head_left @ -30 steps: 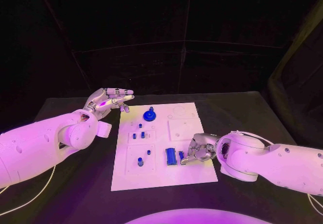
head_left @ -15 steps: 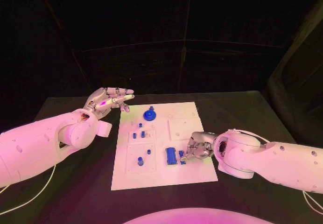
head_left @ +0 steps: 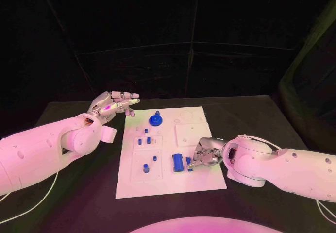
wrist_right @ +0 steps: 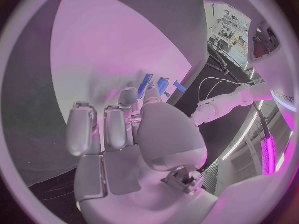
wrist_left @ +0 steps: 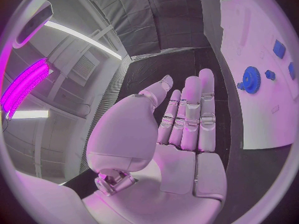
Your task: Assemble the parts on the task board
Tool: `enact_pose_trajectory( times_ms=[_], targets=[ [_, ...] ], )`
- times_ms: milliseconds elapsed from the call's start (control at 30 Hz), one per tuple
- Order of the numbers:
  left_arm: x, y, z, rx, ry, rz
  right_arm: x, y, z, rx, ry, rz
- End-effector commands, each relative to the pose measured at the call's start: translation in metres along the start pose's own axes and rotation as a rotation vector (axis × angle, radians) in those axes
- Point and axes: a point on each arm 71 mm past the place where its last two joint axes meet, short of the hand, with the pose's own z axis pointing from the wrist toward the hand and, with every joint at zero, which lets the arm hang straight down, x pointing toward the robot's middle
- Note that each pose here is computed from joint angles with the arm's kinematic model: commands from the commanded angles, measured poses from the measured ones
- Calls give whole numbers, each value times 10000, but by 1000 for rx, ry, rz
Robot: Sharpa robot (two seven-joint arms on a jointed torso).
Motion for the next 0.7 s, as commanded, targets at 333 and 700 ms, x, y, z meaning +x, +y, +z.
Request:
enact_pose_trajectory(
  times_ms=[333, 700],
  targets=[
    [2, -9, 14, 8, 8, -6, -254, -107, -59, -272, -124, 493],
    [-53, 69, 42, 23, -34, -32, -707, -354, 423, -419, -316, 877]
  ],
)
